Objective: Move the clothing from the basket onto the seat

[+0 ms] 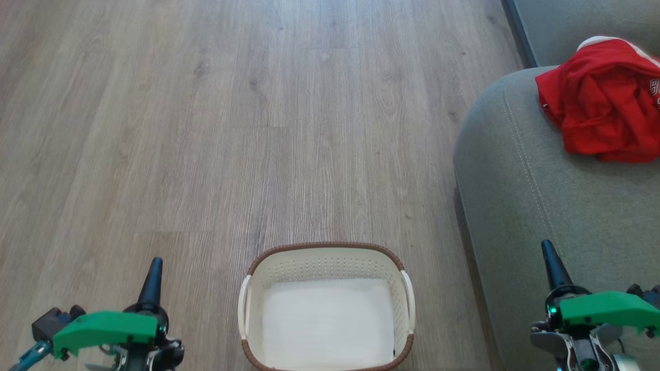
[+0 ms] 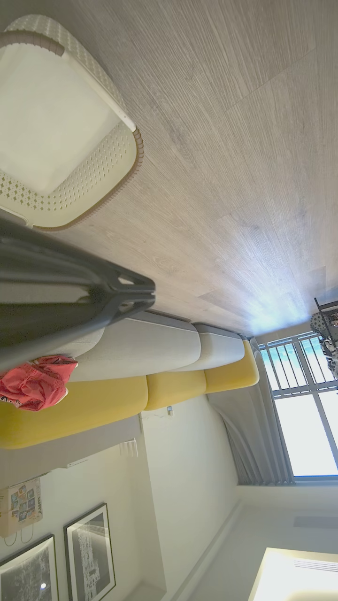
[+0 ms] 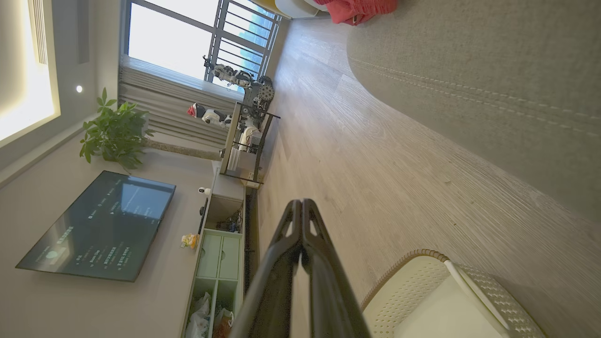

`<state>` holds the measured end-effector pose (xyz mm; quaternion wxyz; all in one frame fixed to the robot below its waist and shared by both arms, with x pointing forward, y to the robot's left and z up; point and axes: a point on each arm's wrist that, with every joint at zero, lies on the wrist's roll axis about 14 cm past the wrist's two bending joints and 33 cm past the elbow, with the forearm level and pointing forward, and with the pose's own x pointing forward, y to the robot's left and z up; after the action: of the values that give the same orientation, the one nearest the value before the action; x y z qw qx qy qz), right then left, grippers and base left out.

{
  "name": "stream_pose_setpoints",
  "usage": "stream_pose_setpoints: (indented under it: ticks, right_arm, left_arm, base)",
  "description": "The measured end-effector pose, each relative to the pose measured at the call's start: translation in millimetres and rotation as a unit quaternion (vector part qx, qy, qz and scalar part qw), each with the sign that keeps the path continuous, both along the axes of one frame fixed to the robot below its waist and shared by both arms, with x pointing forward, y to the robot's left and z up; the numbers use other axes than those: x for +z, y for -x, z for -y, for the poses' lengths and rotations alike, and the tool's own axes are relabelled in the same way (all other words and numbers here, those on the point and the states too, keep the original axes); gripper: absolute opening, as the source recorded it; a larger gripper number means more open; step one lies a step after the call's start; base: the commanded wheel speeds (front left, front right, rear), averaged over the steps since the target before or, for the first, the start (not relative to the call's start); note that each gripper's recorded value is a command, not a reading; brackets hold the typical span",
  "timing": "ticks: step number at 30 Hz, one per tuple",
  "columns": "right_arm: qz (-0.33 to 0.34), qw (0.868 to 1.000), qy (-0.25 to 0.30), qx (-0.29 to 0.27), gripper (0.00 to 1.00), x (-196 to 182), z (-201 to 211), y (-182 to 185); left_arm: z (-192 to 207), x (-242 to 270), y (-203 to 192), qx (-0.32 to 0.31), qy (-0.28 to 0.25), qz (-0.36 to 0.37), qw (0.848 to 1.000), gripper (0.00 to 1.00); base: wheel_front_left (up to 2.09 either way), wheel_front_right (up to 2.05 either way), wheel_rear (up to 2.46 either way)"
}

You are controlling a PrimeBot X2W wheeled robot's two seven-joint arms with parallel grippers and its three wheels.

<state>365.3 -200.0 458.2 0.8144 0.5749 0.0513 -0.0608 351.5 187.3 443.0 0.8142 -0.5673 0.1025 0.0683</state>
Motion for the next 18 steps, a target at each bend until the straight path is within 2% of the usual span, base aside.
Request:
stream_pose_setpoints:
  ticks: [18]
  right_arm:
    - [0.015, 0.995, -0.099, -0.01, 0.0, 7.3, 2.1, -3.1]
  left_arm:
    - [0.1, 12.8, -10.1, 0.014, 0.1, 0.03, 0.994, 0.0]
  base:
    - [0.0, 0.0, 0.0]
